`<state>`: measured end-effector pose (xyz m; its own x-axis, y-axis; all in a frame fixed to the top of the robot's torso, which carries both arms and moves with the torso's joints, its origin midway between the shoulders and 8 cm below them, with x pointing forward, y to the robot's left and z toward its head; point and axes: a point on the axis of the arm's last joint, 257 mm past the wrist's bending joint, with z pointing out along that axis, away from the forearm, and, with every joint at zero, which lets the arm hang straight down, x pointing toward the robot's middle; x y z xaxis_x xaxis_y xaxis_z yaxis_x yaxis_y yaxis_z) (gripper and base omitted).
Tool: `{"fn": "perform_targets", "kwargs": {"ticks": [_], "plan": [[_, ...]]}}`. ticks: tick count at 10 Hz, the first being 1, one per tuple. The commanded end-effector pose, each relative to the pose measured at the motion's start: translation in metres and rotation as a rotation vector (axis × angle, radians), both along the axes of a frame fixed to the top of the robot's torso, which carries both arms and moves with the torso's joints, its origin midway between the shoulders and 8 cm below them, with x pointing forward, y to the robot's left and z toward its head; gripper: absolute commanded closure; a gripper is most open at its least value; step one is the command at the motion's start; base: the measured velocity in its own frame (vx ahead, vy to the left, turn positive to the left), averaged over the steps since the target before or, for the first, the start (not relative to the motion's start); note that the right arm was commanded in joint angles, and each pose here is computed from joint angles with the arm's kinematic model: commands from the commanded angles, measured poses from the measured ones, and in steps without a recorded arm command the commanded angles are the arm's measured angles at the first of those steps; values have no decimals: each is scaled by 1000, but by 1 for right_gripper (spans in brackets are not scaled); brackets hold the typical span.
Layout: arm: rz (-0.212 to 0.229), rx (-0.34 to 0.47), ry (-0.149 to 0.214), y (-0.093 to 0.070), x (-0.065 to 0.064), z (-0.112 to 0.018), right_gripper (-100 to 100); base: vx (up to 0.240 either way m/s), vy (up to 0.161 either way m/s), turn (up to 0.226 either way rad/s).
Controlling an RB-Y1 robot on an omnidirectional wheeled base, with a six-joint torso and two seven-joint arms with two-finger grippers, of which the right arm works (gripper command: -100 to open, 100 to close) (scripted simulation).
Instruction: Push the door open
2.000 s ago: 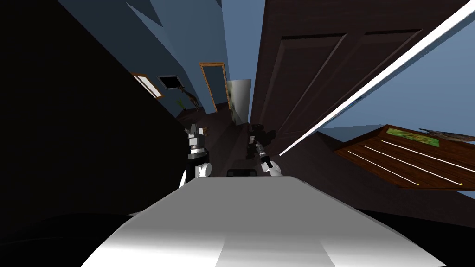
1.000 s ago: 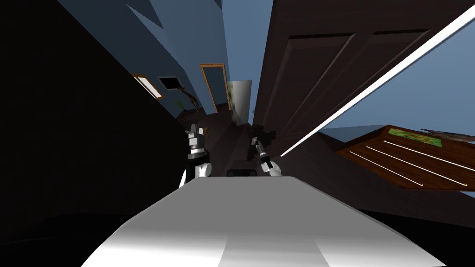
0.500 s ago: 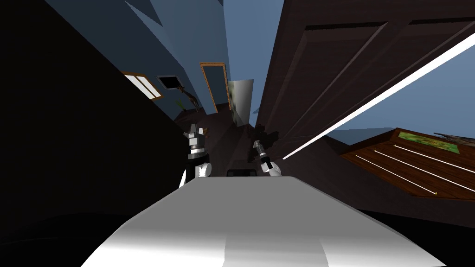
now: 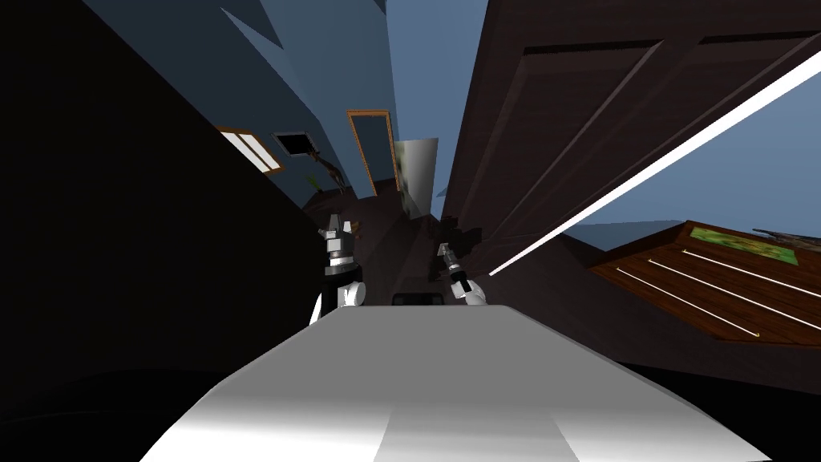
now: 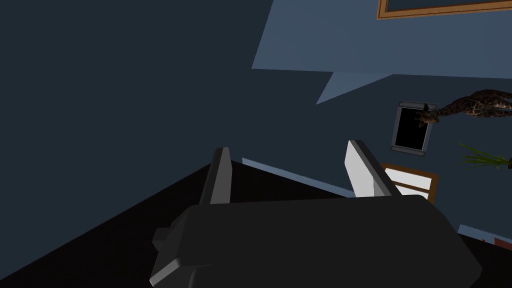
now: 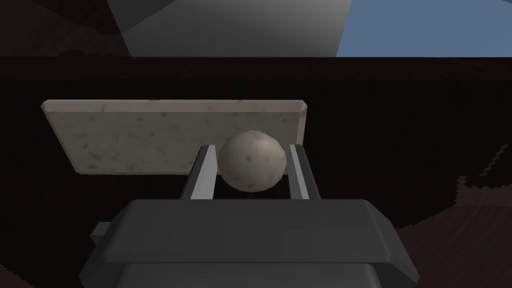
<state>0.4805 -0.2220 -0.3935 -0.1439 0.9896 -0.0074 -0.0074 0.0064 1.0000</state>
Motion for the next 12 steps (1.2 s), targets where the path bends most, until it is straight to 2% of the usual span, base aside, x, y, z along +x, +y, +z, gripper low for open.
{"fn": "perform_targets", "kwargs": {"ticks": [1, 3, 4, 6, 8, 10, 11, 12], "plan": [[-20, -4, 0, -9, 1, 0, 100, 96, 33, -32], [-23, -4, 0, -11, 1, 0, 100, 135, 41, -21], [-43, -7, -1, -20, 1, 1, 100, 151, 65, -25], [-56, -8, -3, -26, 2, 2, 100, 151, 59, -35], [-90, -10, -1, -40, 2, 1, 100, 163, 70, -39], [-89, -11, -12, -40, 4, 6, 100, 105, 29, -19], [-120, -12, -1, -53, 2, 2, 100, 144, 17, -41], [-128, -12, -1, -56, 2, 2, 100, 186, 70, -54]]}}
